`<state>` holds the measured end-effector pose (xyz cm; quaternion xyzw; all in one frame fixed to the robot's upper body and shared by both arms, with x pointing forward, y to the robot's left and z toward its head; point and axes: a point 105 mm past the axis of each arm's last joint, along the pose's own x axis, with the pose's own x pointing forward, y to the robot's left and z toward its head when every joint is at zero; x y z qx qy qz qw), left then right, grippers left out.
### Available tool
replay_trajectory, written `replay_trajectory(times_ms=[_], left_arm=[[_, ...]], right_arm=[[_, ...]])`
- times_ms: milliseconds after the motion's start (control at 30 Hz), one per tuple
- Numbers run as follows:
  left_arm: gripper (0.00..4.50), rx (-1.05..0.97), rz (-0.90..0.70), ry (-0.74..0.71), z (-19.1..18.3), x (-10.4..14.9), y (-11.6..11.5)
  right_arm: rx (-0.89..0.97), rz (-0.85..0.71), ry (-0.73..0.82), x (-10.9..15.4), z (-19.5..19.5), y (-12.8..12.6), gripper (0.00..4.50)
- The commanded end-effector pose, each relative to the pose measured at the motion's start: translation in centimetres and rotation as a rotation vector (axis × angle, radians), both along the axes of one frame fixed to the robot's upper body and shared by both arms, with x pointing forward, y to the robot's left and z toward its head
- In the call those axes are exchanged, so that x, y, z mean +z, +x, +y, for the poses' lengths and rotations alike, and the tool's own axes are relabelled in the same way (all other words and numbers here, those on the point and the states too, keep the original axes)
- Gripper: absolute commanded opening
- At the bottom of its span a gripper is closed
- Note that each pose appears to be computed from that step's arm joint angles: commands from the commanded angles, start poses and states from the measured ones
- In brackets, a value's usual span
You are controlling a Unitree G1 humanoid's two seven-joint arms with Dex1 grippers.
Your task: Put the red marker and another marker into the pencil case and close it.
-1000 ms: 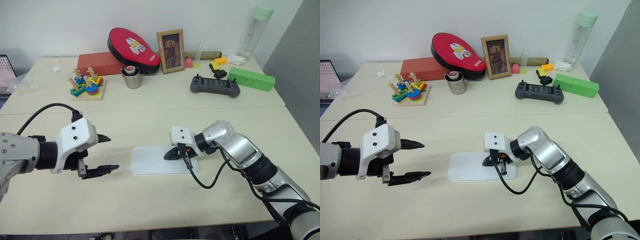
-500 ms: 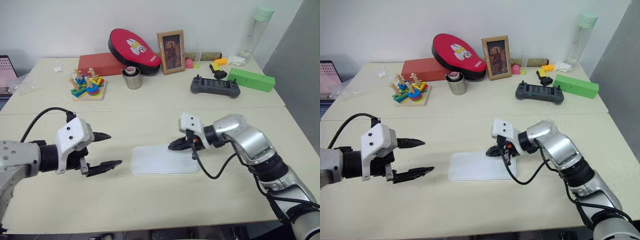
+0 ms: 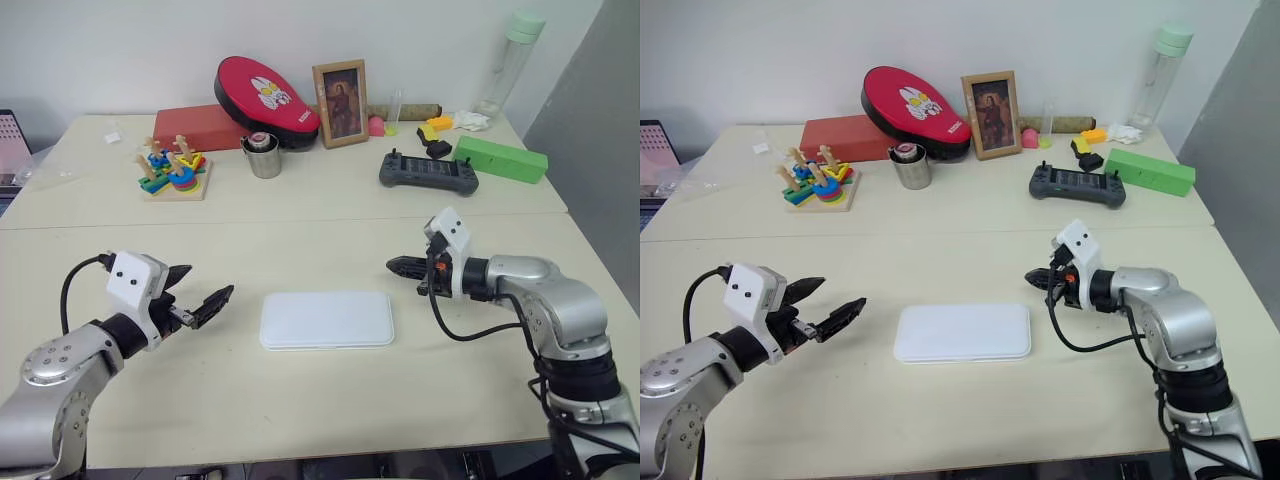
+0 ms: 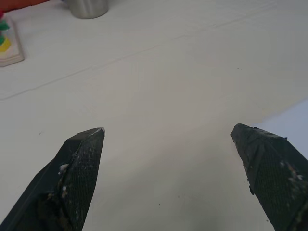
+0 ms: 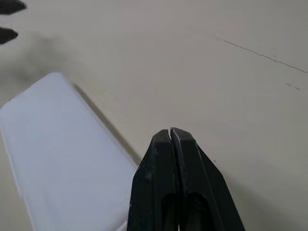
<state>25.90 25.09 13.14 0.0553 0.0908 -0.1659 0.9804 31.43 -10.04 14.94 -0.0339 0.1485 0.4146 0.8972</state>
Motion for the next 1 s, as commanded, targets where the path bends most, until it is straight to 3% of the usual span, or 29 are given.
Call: replay_trajectory(times_ms=[33, 300, 400, 467, 533, 667, 1000], left_arm=[[4.5, 0.165, -0.078, -0.07, 0.9, 0.7, -0.7], [4.5, 0.271, -0.069, -0.074, 1.8, -0.1, -1.9], [4.5, 0.318, -0.071, -0.059, 2.9, -0.2, -2.1], [4.5, 0.345, -0.064, -0.089, 3.3, -0.5, -2.4], [4.5, 0.37, -0.051, -0.03, 3.6, -1.1, -2.6], [4.5, 0.356, -0.022, -0.073, 2.8, -2.1, -2.8], [4.5, 0.333, -0.014, -0.086, 2.3, -2.3, -2.5]], right_arm=[[-0.183, -0.06, 0.034, 0.8, -1.8, 0.3, 0.01], [-0.377, -0.174, 0.042, 0.1, -4.4, 0.3, 0.01], [-0.511, -0.242, -0.056, -1.2, -6.8, 0.4, 0.01], [-0.591, -0.25, -0.071, -2.3, -8.0, -0.1, 0.01], [-0.64, -0.299, -0.068, -2.6, -8.4, -0.8, 0.01], [-0.592, -0.266, -0.074, -4.5, -7.7, -2.5, 0.01], [-0.581, -0.288, -0.08, -4.2, -8.1, -2.5, 0.01]])
